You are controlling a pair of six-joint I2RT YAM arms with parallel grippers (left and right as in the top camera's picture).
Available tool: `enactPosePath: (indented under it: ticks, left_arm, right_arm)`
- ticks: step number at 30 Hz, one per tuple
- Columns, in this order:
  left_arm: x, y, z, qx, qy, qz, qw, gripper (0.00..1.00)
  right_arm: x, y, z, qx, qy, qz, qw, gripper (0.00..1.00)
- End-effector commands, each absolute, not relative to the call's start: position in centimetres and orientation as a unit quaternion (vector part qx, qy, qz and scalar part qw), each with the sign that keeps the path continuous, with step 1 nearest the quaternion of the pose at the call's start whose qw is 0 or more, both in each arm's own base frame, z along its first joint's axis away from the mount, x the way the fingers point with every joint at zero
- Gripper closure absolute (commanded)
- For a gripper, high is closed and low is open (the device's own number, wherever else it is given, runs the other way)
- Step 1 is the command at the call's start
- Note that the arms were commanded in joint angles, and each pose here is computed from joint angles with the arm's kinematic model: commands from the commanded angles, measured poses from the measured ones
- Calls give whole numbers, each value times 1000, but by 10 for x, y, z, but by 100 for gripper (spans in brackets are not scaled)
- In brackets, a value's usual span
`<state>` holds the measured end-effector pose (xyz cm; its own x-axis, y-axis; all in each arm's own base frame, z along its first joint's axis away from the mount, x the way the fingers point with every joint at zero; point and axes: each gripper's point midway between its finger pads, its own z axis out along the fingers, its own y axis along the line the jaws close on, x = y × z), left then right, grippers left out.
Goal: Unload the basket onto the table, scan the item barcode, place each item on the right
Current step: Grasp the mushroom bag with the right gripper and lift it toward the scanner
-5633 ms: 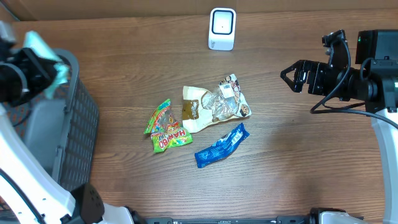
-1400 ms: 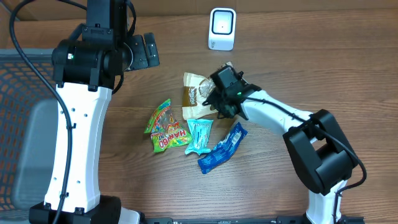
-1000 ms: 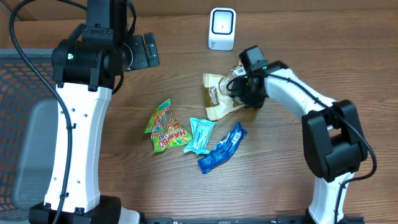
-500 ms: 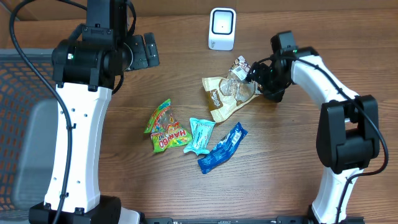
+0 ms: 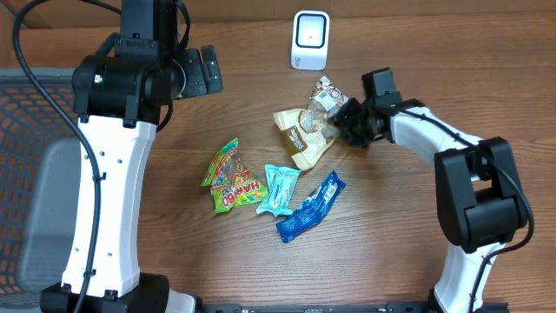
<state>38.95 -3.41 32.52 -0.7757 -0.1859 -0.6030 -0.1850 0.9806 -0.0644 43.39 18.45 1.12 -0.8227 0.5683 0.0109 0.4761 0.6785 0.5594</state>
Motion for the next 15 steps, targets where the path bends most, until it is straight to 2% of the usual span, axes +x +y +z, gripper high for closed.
enactPosePath:
  ticks: [1,5,9,15]
  left_arm:
    - [392,-31,325,-99,942,5,321,0]
    - [392,-31,325,-99,942,5,321,0]
    - [392,-31,325,-99,942,5,321,0]
    - [392,-31,325,-99,942,5,321,0]
  right_arm:
    - [417,188,-19,236,932,268,65,84]
    - [424,210,5,139,922,354,80,96]
    - [426,215,37,66,903,413,96,96]
    - [419,203,81,38,901,415,120,96]
